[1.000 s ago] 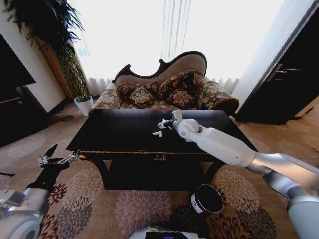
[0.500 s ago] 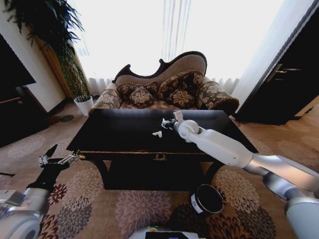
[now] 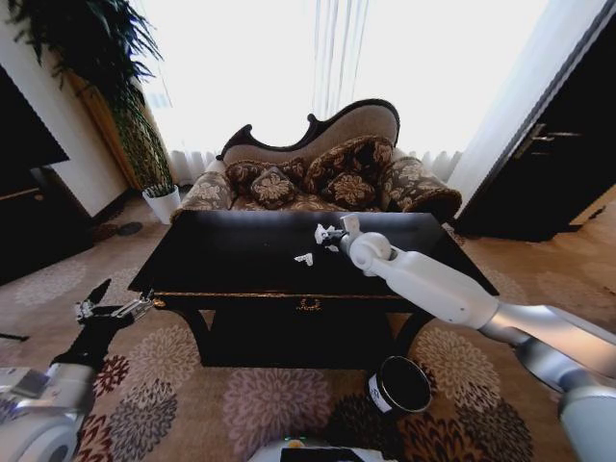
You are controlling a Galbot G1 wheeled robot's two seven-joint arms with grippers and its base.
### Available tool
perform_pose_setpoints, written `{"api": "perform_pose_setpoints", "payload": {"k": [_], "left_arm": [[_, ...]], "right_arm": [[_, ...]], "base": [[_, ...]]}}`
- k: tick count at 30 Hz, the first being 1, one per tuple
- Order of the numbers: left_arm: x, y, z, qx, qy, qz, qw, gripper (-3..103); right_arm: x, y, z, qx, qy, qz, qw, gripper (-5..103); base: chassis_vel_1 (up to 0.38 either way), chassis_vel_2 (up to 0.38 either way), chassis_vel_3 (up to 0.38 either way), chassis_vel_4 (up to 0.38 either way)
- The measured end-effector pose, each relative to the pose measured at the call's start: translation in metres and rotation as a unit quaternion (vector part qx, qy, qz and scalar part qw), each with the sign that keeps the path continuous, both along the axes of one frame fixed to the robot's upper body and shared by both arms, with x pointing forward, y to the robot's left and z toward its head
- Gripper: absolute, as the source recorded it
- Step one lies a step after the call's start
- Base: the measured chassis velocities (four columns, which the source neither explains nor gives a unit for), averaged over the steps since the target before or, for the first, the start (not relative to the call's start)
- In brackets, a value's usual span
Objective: Move to the front of the table and place the trash on the table into the trash bin.
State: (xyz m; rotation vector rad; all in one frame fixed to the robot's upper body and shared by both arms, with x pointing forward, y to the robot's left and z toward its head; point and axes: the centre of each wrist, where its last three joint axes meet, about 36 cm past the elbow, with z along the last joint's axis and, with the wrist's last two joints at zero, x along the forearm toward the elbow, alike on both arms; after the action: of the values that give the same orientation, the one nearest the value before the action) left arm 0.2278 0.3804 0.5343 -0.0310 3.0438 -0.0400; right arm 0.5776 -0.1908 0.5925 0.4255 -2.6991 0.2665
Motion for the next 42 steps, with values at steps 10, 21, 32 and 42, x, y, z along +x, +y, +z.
{"api": "perform_pose_setpoints", "payload": {"k": [10, 21, 32, 42], "left_arm": [[0.000, 0.000, 0.000, 0.000, 0.000, 0.000, 1.0000, 100], [0.000, 0.000, 0.000, 0.000, 0.000, 0.000, 1.0000, 100], [0.000, 0.000, 0.000, 0.000, 0.000, 0.000, 1.0000, 100], [0.000, 0.000, 0.000, 0.000, 0.000, 0.000, 1.0000, 100]], "right_arm": [[-0.071, -0.106, 0.024, -0.024, -0.111, -0.035, 0.993, 0], [-0.196, -0.190, 0.000, 0.041, -0.163, -0.110, 0.980, 0], [-0.326, -0.232, -0.137, 0.072, -0.163, -0.243, 0.954, 0], [-0.354, -0.196, -0.273, 0.080, -0.116, -0.304, 0.942, 0]], "base": [[0.000, 0.000, 0.000, 0.000], [0.000, 0.000, 0.000, 0.000], [0.000, 0.000, 0.000, 0.000], [0.000, 0.000, 0.000, 0.000]]}}
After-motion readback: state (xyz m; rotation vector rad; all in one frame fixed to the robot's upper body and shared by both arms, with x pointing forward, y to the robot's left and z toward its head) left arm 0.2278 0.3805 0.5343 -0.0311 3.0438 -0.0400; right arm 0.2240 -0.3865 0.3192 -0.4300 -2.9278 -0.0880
